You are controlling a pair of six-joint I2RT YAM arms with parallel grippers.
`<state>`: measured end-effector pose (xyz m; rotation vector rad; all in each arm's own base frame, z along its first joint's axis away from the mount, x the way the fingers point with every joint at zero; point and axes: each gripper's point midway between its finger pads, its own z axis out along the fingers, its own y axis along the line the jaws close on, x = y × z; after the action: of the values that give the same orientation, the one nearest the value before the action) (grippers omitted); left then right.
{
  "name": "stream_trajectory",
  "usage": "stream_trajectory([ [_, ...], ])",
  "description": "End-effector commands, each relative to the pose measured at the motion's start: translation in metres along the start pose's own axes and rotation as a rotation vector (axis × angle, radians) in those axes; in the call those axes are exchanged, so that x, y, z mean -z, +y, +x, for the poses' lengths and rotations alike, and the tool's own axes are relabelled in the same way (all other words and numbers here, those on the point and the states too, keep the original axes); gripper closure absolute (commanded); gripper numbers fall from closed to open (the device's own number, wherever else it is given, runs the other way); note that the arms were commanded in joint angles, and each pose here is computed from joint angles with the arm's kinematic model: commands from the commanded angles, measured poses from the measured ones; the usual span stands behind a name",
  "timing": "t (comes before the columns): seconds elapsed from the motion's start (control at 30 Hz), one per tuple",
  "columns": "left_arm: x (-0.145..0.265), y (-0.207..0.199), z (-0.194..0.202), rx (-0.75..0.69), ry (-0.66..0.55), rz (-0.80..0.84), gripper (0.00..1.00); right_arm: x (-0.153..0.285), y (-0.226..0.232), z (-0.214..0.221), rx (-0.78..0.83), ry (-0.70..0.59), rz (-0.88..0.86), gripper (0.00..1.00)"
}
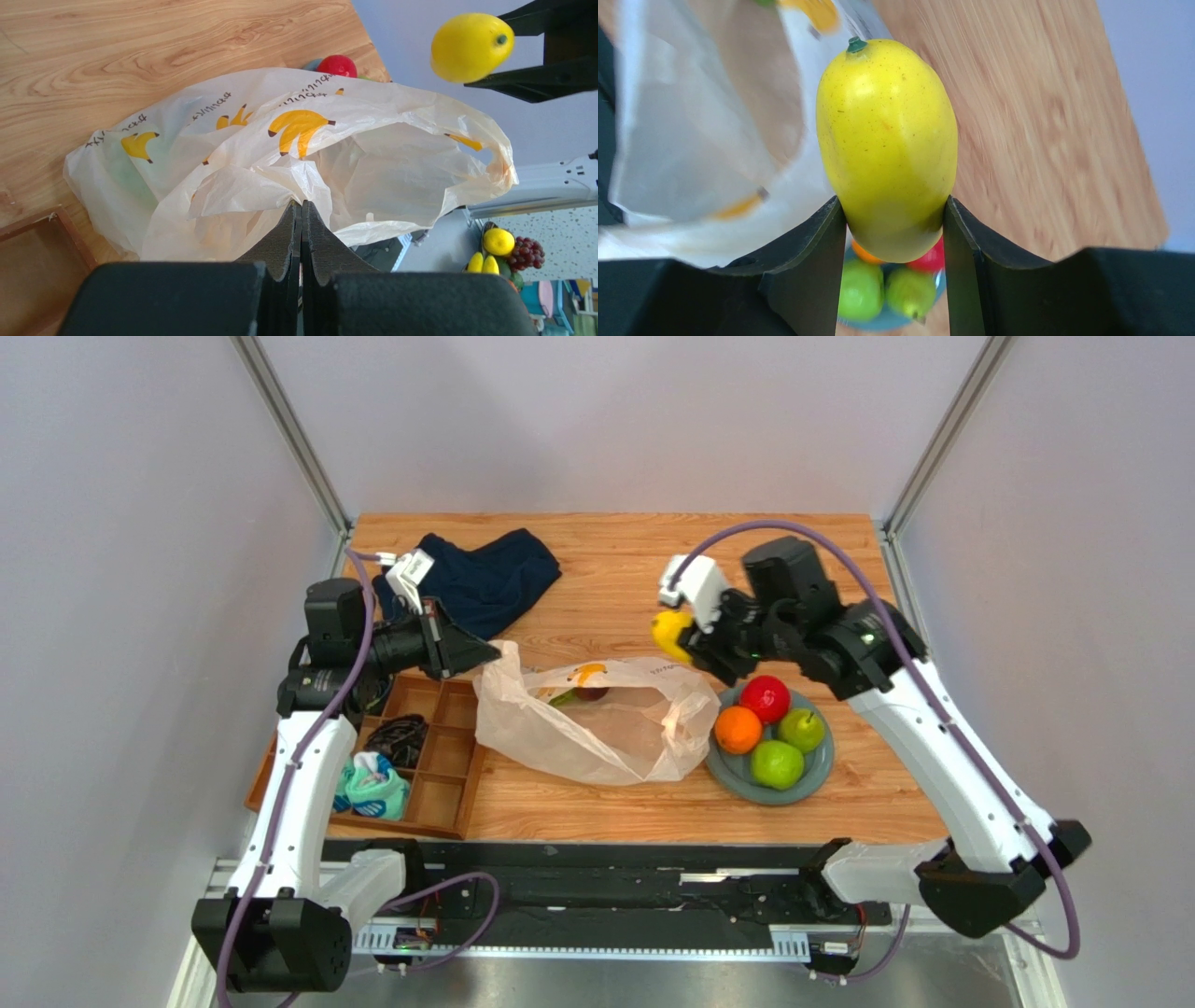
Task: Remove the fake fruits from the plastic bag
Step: Place the fake fruit on the plate.
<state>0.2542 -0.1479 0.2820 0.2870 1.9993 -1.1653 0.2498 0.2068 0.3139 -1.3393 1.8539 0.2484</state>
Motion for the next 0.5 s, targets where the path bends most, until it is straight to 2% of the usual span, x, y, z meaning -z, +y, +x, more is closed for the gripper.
stream_trajectory([
  [0.0,0.002,-0.005,-0.019,-0.025,-0.051,-0.015,1.0,0.018,0.009,0.102,-0.26,0.309,0.005,0.78],
  [0.13,0.012,0.005,-0.023,0.005,-0.099,-0.082,1.0,-0.002,0.033,0.159,-0.48,0.457,-0.122,0.74],
  [0.27,0.03,0.008,-0.032,-0.006,-0.163,-0.149,1.0,-0.02,0.051,0.166,-0.56,0.471,-0.219,0.74],
  [0.47,0.048,0.009,-0.03,-0.02,-0.201,-0.199,1.0,-0.041,0.063,0.185,-0.642,0.57,-0.278,0.75],
])
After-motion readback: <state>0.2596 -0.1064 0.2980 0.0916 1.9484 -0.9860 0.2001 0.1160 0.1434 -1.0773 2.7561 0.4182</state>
